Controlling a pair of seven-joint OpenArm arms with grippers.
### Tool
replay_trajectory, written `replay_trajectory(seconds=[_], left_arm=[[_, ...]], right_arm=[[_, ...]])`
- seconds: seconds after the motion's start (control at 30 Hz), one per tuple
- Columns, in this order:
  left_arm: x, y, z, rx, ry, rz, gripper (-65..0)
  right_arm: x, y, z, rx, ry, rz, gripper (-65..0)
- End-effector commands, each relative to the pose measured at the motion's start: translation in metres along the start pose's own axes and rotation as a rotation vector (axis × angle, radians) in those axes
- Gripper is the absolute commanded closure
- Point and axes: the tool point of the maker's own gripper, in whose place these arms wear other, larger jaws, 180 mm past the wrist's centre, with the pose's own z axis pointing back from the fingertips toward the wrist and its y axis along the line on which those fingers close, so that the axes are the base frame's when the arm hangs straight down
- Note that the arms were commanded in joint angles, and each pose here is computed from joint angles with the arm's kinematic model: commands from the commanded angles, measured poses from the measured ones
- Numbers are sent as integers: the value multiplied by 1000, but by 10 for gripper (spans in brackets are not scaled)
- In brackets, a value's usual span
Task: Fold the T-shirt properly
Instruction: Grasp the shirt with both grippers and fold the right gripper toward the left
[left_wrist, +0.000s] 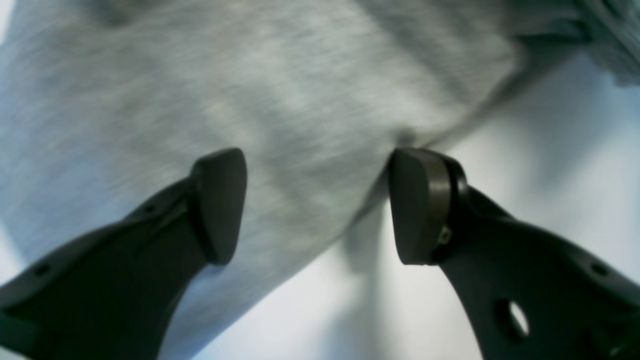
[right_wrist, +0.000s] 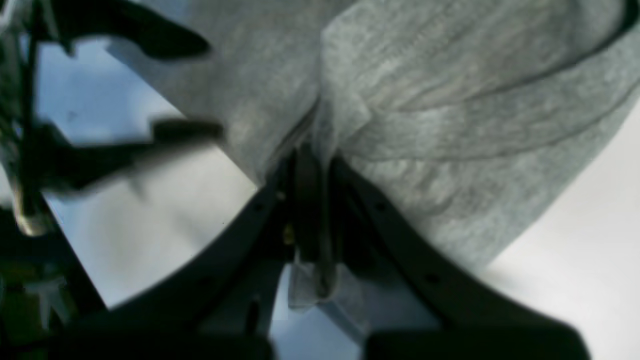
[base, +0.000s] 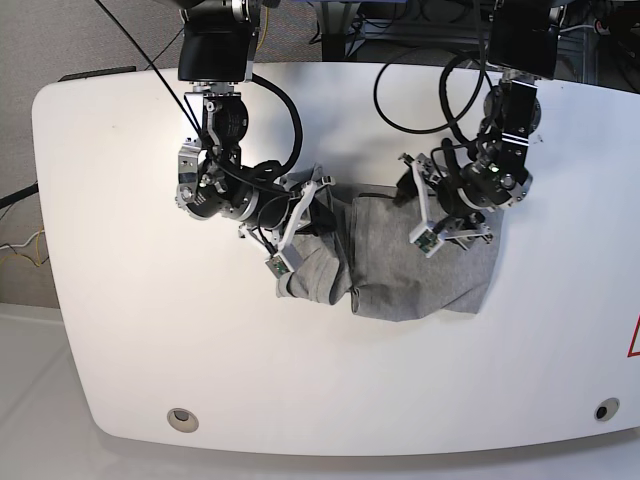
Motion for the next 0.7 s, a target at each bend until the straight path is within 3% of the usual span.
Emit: replay_trajectory(seconds=[0.0,0.17,0.23,0.43,0.63,0.67], left_arm=[[16,25,13,62,-57,1,-395],[19,44,24,108,-91,42,-354],[28,57,39,141,-159,93,-234],[35,67,53,180,-201,113,-64],[42,55,60,180,-202,63,-43],[43,53,60,176,-201,53,-86]], right_arm=[[26,10,1,28,-69,36,0],[32,16,-3,35,-70,44,0],[47,22,-6,46,-106,42,-4],[57,21,-6,41,-129,34,-59],[75,15,5,-6,-169,22,-160],[79,11,8,-20,-180,16,-172]])
